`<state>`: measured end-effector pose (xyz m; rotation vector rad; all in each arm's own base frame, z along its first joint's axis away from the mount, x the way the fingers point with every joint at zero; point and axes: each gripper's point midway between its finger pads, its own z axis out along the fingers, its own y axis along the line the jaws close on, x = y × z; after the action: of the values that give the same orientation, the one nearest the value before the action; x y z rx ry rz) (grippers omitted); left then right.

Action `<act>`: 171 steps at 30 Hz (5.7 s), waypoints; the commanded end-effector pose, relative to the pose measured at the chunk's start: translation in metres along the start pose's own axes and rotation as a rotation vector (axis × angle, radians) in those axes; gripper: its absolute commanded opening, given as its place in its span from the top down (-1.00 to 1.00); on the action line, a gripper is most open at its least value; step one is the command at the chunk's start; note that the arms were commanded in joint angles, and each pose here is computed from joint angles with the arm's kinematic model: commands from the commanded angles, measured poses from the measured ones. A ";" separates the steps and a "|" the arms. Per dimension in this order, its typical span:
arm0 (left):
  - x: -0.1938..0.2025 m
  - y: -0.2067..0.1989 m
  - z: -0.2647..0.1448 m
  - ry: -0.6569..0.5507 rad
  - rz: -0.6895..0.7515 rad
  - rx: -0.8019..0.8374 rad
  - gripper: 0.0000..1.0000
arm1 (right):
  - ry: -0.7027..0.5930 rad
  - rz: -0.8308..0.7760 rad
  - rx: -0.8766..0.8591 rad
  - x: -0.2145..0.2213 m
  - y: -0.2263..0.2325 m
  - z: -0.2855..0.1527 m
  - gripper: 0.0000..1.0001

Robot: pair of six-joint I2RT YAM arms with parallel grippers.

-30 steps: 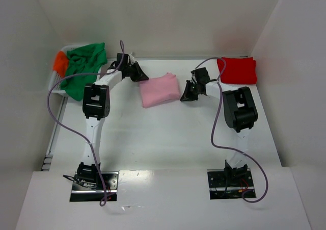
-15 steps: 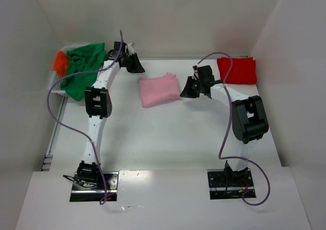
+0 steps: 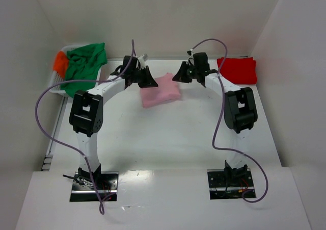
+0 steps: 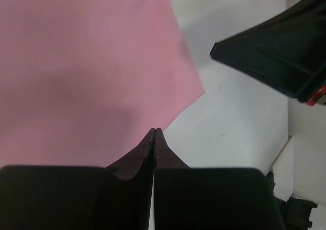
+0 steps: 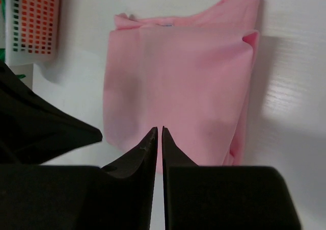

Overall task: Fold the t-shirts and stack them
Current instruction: Smooth out wrinkles on the folded tshirt, then put the neatly folded tshirt into the corner of the board with the right arm

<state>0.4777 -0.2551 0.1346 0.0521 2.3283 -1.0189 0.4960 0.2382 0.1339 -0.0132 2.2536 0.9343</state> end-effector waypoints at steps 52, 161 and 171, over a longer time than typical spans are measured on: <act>0.089 0.134 -0.067 0.182 -0.340 -0.433 1.00 | 0.144 -0.044 0.168 0.079 -0.039 0.024 0.83; 0.018 0.144 -0.032 0.070 0.038 -0.277 -0.72 | 0.136 0.179 0.320 0.112 -0.032 0.033 -0.83; 0.025 0.139 -0.034 0.080 0.013 -0.262 -0.72 | 0.155 0.184 0.471 0.122 -0.058 0.049 -0.55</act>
<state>0.4810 -0.1367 0.0399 0.0090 2.5236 -0.6840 0.4537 0.2642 0.0353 0.3032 2.5187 0.6488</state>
